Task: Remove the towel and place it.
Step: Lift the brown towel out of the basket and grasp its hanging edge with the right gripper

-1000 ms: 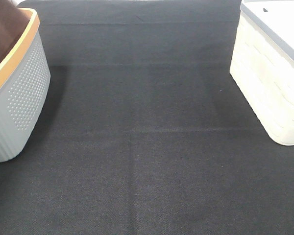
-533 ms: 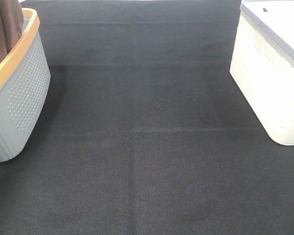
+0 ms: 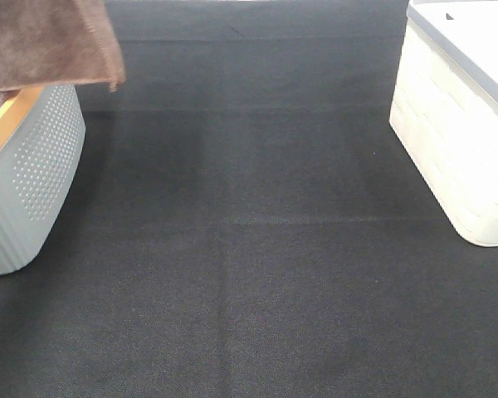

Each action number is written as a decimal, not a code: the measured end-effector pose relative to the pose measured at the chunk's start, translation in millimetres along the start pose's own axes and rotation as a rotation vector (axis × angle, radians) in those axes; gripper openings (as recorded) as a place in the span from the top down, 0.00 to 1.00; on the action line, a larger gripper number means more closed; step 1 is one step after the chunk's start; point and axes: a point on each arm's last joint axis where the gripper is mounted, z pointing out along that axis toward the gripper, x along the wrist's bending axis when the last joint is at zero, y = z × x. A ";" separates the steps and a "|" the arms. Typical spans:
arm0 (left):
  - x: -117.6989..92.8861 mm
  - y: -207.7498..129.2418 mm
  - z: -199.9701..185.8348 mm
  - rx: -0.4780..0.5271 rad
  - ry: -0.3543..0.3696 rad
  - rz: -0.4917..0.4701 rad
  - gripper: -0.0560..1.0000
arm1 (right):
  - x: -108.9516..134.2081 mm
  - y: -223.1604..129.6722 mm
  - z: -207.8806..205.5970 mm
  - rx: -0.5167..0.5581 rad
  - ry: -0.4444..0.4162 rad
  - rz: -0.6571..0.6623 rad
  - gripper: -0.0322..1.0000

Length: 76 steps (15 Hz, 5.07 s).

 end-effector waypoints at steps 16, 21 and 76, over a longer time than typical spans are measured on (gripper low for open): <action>-56.3 -110.9 142.6 0.177 -0.110 0.102 0.95 | 52.5 101.2 103.4 0.095 0.353 -0.622 0.22; -63.8 -114.1 147.2 0.138 -0.099 0.144 0.95 | 68.7 101.8 151.7 0.070 0.213 -0.620 0.23; -97.2 -128.0 117.3 0.395 -0.231 0.127 0.95 | 129.8 74.7 214.6 0.020 0.360 -0.298 0.11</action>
